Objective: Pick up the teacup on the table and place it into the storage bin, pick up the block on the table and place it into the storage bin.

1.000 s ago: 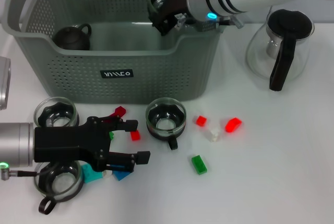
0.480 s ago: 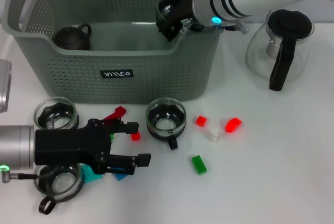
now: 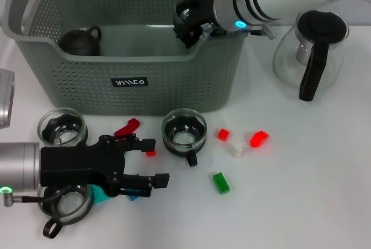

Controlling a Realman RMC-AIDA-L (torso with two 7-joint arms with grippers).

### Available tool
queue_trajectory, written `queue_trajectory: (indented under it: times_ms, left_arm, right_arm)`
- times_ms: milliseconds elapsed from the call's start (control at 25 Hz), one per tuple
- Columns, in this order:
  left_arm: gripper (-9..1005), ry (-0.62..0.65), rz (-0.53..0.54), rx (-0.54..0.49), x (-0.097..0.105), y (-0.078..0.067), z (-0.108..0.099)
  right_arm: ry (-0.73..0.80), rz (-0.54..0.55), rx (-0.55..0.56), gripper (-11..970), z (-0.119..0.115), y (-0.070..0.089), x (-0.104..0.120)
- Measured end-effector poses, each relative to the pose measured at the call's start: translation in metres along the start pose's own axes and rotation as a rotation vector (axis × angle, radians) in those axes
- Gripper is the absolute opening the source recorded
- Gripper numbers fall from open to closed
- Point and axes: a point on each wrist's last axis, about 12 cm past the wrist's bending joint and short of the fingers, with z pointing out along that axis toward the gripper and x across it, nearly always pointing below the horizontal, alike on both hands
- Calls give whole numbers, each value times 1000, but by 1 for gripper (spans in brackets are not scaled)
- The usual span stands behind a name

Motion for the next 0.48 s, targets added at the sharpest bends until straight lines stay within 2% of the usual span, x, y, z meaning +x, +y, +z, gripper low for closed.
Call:
queue_trajectory:
  times_ms: [480]
  left_arm:
    - [902,1,-2,4,1,-1,0]
  right_arm:
    - [-7,3,-11,116,-3,-1,-3]
